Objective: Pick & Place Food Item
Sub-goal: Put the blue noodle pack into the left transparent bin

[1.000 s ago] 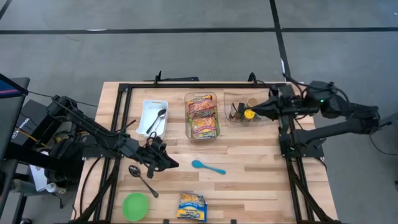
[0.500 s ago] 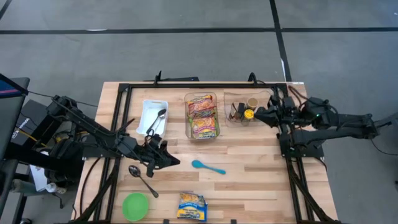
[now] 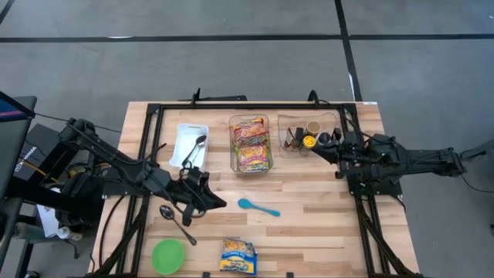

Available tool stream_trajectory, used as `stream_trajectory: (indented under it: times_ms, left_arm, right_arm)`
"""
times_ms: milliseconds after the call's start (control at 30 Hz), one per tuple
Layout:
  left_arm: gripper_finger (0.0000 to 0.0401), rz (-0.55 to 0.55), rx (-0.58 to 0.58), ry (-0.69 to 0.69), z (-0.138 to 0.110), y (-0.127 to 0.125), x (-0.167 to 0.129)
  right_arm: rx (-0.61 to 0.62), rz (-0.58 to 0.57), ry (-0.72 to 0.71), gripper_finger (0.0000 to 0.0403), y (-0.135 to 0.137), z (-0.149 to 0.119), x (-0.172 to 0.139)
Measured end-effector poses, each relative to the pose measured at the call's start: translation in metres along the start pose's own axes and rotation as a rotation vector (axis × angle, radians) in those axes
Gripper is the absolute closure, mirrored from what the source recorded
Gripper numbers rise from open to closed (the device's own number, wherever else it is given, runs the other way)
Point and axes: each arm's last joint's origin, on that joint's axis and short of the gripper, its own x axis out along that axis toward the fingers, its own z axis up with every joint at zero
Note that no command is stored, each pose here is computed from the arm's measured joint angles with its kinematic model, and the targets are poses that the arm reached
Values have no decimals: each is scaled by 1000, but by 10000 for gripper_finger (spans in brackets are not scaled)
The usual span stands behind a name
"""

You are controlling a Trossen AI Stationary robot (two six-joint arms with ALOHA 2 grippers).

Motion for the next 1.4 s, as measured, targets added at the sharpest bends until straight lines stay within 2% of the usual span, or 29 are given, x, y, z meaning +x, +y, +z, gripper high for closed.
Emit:
stream_trajectory:
  times_ms: [233, 567, 867, 1200, 1400]
  left_arm:
    - [401, 95, 70, 202, -9, -16, 19]
    - [401, 168, 157, 480, -55, -24, 51]
    - [401, 260, 247, 727, -106, -11, 56]
    - [401, 253, 367, 874, -141, 6, 68]
    - [399, 241, 466, 912, -147, 16, 73]
  right_arm:
    - [-10, -23, 56, 403, -7, -22, 1]
    - [-32, -33, 90, 403, -10, -33, 2]
    - [-44, -39, 114, 403, -11, -35, 2]
    - [-44, -39, 114, 403, -11, -35, 2]
    - [-44, -38, 114, 403, -11, -35, 2]
